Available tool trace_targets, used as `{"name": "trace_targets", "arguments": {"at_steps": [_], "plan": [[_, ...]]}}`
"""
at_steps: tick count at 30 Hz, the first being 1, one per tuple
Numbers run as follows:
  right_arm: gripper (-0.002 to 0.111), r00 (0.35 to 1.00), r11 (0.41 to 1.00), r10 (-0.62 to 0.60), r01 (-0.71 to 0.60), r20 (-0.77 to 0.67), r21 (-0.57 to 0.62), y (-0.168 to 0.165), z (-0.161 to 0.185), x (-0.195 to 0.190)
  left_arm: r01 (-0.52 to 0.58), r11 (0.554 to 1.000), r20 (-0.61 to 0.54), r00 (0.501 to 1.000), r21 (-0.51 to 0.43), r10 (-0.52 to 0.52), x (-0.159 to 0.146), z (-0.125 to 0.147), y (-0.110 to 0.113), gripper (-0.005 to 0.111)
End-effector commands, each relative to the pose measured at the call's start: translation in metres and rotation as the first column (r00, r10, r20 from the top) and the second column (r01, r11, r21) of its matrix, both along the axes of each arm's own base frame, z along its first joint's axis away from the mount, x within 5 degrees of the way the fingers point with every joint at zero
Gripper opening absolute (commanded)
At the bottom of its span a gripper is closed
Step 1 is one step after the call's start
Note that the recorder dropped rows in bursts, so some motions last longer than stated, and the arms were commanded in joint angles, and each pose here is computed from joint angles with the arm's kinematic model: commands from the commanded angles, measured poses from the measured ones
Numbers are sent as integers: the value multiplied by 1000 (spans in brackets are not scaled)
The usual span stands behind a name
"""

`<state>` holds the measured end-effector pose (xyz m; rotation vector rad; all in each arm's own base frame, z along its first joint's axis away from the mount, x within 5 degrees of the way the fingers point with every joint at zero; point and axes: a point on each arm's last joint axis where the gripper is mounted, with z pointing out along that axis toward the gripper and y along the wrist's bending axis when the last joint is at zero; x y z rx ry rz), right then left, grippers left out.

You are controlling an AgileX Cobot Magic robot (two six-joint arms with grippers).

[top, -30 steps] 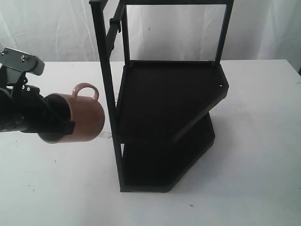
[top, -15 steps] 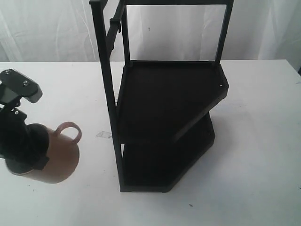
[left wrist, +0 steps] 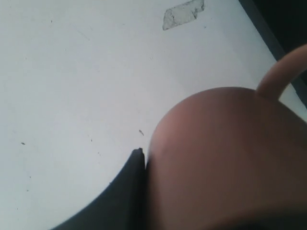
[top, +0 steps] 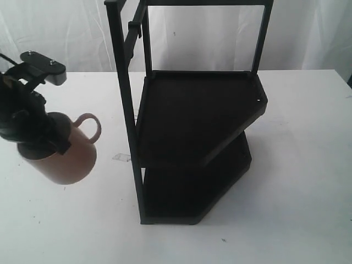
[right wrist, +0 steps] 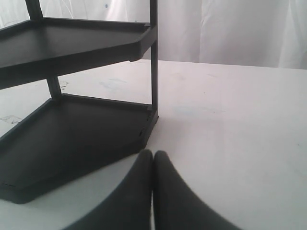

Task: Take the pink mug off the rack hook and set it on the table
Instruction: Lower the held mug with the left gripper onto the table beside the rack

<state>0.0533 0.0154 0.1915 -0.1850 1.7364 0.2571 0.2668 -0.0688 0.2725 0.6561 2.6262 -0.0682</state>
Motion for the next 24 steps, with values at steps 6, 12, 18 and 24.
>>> {"name": "trace_targets", "arguments": {"at_steps": [6,12,18,24], "plan": [[0,1000,1000,-3,3,14,-4,0,0,0,-10,1000,-72,997,22,11,59,-25,-13,0],[0,1000,1000,-3,3,14,-4,0,0,0,-9,999,-123,992,34,13,83,-52,-18,0],[0,1000,1000,-3,3,13,-2,0,0,0,-17,1000,-70,997,23,19,95,-64,-21,0],[0,1000,1000,-3,3,13,-2,0,0,0,-17,999,-78,997,27,19,103,-72,-22,0]]}}
